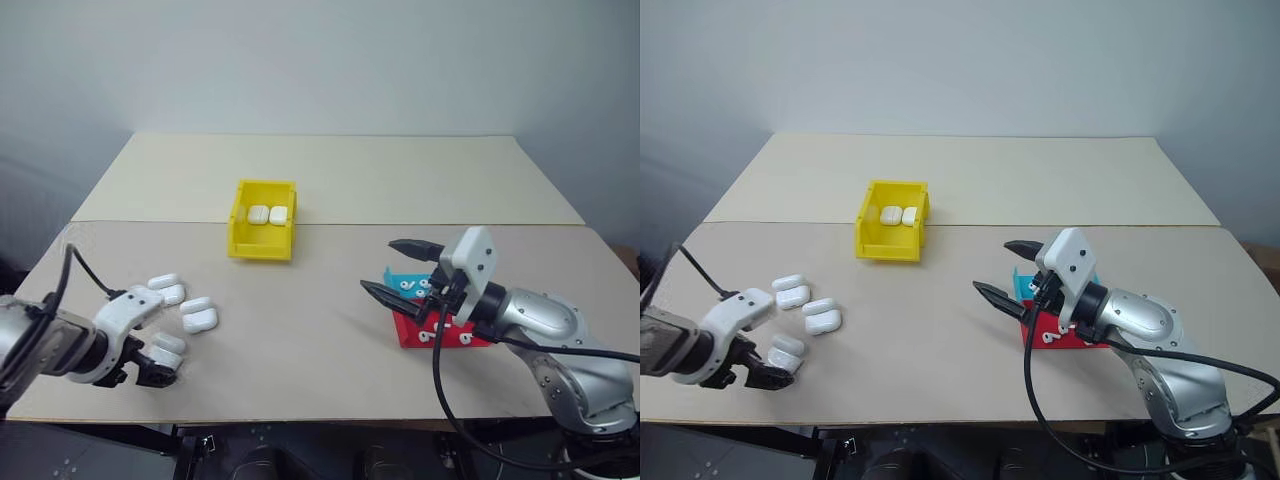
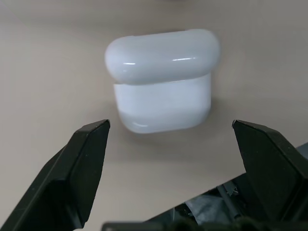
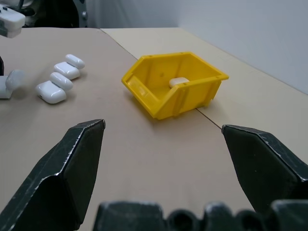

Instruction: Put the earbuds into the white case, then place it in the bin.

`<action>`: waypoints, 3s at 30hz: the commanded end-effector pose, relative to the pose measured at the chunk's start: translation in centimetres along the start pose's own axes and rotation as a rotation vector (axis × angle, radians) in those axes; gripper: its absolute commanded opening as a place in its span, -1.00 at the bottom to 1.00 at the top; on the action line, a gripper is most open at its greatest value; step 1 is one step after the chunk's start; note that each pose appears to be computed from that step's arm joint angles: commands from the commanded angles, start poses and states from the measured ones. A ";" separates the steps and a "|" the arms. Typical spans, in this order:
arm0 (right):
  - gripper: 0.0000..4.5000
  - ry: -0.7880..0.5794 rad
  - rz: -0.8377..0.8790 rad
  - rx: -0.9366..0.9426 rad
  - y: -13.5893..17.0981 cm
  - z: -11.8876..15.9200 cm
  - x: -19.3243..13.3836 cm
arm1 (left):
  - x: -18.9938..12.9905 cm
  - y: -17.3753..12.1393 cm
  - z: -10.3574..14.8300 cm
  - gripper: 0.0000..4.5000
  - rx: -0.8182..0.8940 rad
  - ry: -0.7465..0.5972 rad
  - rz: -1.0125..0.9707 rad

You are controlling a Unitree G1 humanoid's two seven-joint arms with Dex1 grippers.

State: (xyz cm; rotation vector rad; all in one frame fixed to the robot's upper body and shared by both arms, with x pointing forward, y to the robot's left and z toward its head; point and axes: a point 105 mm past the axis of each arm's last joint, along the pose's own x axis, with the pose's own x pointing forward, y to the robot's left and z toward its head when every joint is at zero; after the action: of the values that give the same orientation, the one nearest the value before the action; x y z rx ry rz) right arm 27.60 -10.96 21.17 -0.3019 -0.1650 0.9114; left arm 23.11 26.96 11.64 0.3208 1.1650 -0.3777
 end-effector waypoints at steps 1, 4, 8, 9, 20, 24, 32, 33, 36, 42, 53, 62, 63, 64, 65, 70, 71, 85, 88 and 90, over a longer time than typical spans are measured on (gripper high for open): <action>1.00 -0.032 -0.006 -0.031 0.1 1.2 -0.3 | 0.2 0.6 0.5 0.98 0.002 -0.014 0.061; 1.00 -0.030 -0.008 -0.030 0.2 1.2 -0.3 | 0.7 0.9 0.6 0.98 -0.006 -0.013 0.090; 1.00 -0.031 -0.007 -0.027 0.2 1.2 -0.4 | 1.0 0.9 1.0 0.98 -0.004 -0.026 0.111; 1.00 -0.031 -0.007 -0.027 0.2 1.2 -0.3 | 1.1 0.9 1.1 0.98 -0.006 -0.032 0.112; 1.00 -0.033 -0.008 -0.030 0.2 1.3 -0.5 | -1.5 0.5 1.2 0.98 0.031 -0.041 0.060; 1.00 -0.035 -0.009 -0.026 0.2 1.2 -0.3 | -1.8 0.5 1.1 0.98 0.030 -0.041 0.057; 1.00 -0.039 -0.007 -0.028 0.2 1.2 -0.3 | -0.1 0.7 1.1 0.98 0.002 -0.028 0.077; 1.00 -0.039 -0.007 -0.028 0.2 1.2 -0.3 | 0.1 0.7 1.2 0.98 -0.001 -0.029 0.078; 1.00 -0.037 -0.007 -0.027 0.2 1.2 -0.4 | 0.5 0.7 1.5 0.98 -0.003 -0.032 0.077; 1.00 -0.034 -0.006 -0.026 0.3 1.2 -0.4 | 0.5 1.0 1.5 0.81 -0.006 -0.049 0.121; 1.00 -0.034 0.004 -0.023 0.2 1.1 -0.2 | -2.1 0.8 1.3 0.24 -0.019 -0.189 0.135; 1.00 -0.033 -0.004 -0.041 -0.6 1.1 -0.3 | -9.6 0.1 3.0 0.24 0.169 -0.775 0.265; 1.00 -0.038 -0.005 -0.044 -0.7 1.2 -0.2 | -9.9 -0.3 3.7 0.24 0.192 -0.889 0.250; 1.00 -0.043 -0.004 -0.050 -0.8 1.3 -0.2 | -10.1 -0.7 4.4 0.24 0.198 -0.976 0.223; 1.00 -0.046 -0.003 -0.054 -0.8 1.4 -0.1 | -10.1 -1.0 4.8 0.24 0.204 -1.037 0.206; 1.00 -0.041 -0.008 -0.087 -1.6 1.9 -0.5 | -9.5 -4.0 8.1 0.24 0.214 -1.216 -0.212; 1.00 -0.036 -0.011 -0.092 -1.9 2.0 -0.8 | -9.3 -4.6 8.8 0.24 0.253 -1.228 -0.239; 1.00 0.500 0.164 -0.149 -5.1 -1.1 -4.3 | -6.7 -11.3 13.2 0.24 0.730 -1.350 -0.756; 1.00 0.604 0.263 -0.216 -5.1 -1.6 -4.9 | -6.3 -12.0 13.4 0.24 0.795 -1.353 -0.820; 0.92 0.665 0.333 -0.281 -5.0 -2.4 -5.2 | -5.9 -12.7 13.6 0.24 0.845 -1.359 -0.850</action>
State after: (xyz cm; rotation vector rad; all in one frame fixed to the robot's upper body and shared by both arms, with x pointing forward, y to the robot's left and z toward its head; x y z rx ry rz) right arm 29.03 -18.30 20.45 -0.8003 0.3824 1.0290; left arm 26.81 11.02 21.20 0.1485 -0.2844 -1.5056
